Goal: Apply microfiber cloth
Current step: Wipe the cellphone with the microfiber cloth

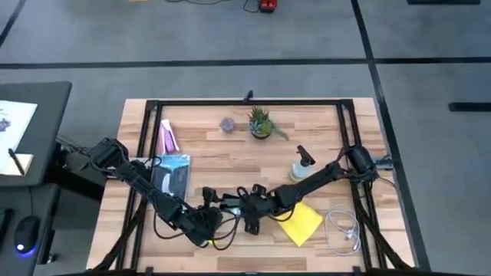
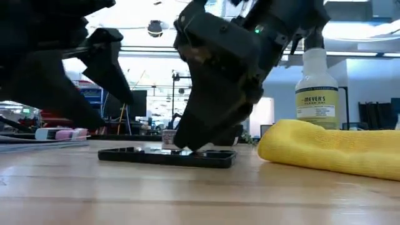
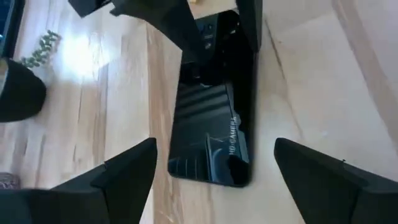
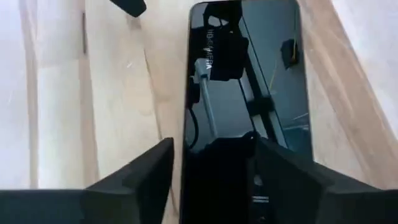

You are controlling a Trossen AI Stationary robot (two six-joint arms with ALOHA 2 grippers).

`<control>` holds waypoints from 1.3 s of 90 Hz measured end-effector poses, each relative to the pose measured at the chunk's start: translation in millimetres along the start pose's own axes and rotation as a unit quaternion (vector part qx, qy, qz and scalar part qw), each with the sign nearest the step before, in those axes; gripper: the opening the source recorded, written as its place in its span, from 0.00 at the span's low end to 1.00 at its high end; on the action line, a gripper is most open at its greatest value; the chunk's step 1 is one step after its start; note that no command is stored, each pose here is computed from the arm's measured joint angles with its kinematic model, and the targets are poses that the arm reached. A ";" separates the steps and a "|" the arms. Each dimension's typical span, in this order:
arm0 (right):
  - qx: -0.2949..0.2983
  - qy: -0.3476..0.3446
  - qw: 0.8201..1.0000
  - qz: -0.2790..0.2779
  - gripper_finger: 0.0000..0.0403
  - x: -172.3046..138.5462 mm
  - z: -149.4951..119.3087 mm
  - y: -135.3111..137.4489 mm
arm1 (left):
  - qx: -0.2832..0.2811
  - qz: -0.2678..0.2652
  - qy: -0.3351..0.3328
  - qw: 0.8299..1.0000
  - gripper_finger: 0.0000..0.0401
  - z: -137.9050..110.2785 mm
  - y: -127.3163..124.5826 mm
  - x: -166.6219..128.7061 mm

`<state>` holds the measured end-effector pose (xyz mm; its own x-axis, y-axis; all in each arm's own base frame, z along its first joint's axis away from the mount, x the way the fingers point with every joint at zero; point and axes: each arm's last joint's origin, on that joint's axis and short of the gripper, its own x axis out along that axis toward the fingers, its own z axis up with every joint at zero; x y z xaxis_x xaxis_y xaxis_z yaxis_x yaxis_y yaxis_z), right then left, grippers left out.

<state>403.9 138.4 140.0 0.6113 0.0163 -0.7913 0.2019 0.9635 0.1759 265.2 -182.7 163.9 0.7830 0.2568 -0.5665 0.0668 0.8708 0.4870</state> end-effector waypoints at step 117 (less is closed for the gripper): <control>-0.062 0.007 0.998 0.004 0.41 -34.8 -36.3 55.8 | -0.075 -0.160 0.017 0.984 0.77 12.9 56.7 50.6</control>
<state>366.1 201.2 156.1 0.6008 0.0275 -0.7989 0.1008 0.9888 0.1098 316.6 -125.7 171.4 0.7158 -0.0294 -0.6977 0.2127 0.9608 0.1778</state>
